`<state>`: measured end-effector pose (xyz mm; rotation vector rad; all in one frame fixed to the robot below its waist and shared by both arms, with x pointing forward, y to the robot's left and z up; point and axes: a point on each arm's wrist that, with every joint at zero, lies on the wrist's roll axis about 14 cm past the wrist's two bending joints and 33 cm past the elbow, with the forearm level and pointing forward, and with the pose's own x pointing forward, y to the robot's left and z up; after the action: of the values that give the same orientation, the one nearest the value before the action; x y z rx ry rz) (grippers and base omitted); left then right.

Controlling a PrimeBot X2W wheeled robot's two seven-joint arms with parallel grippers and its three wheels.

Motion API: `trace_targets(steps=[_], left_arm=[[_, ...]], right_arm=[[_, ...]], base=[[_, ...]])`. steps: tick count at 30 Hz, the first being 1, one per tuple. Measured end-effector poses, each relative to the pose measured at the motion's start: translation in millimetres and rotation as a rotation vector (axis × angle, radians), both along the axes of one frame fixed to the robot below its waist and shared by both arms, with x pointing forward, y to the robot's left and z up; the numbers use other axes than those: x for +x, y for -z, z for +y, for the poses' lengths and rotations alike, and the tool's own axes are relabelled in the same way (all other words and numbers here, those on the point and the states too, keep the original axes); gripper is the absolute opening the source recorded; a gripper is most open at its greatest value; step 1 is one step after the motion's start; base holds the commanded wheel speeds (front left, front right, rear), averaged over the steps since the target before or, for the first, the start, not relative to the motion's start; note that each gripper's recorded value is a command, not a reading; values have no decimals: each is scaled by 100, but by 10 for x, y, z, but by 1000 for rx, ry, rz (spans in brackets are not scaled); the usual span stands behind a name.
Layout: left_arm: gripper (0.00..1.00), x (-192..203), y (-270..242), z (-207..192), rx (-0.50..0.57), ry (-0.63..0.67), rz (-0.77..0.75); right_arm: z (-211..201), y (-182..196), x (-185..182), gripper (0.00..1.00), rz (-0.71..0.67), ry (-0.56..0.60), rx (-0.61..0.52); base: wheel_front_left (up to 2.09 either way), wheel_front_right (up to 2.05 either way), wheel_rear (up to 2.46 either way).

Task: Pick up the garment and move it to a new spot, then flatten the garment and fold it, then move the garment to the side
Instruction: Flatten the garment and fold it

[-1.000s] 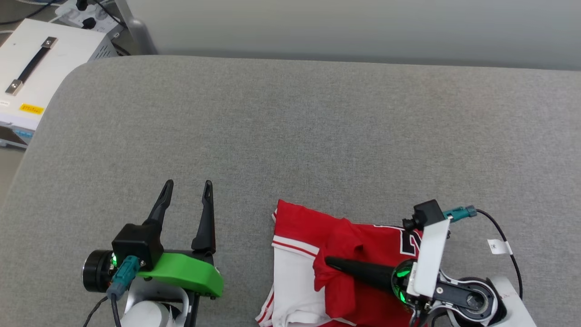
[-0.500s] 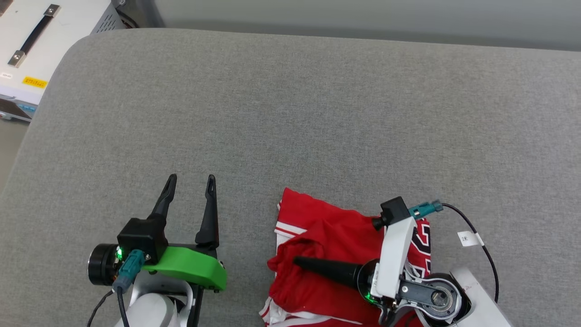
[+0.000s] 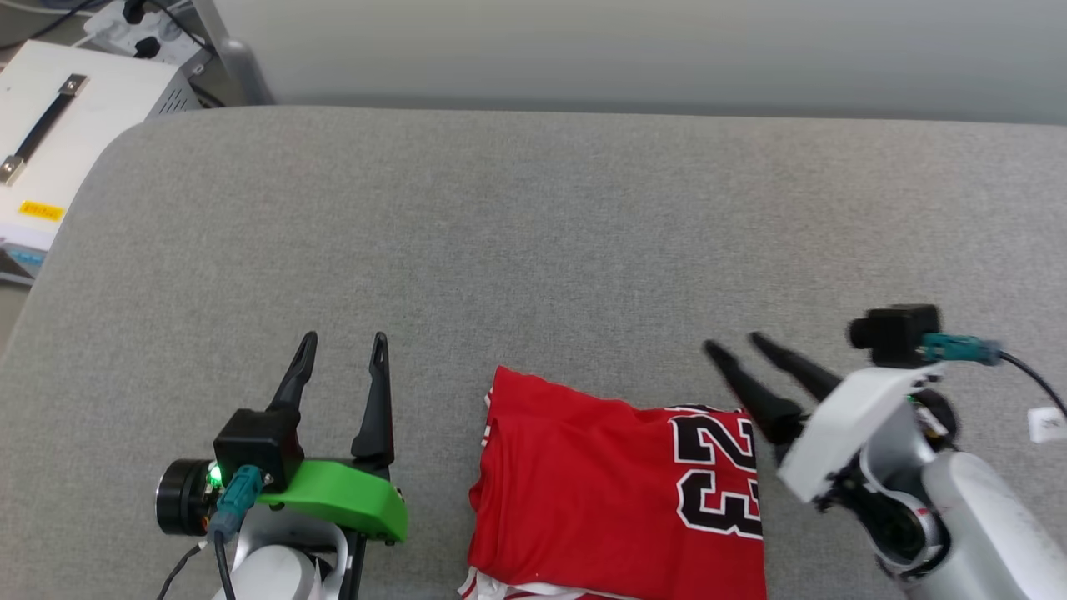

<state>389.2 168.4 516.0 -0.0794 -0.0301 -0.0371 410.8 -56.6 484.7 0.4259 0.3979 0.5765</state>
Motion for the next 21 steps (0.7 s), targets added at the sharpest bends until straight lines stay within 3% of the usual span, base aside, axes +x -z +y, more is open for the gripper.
trace_targets(steps=[5,10,15,21], left_arm=[[100,-49,23,-26,5,3,5],[100,-62,2,-45,8,12,-5],[100,-90,-19,-53,16,19,-11],[100,-203,-1,-46,19,16,-10]], right_arm=[[-794,-124,111,100,-174,251,-146],[-1310,-372,6,100,-318,433,-225],[-1429,-627,-206,100,-442,507,-255],[-1366,-569,-620,100,-434,525,-267]], base=[[0,0,0],[0,0,0],[0,0,0],[0,0,0]])
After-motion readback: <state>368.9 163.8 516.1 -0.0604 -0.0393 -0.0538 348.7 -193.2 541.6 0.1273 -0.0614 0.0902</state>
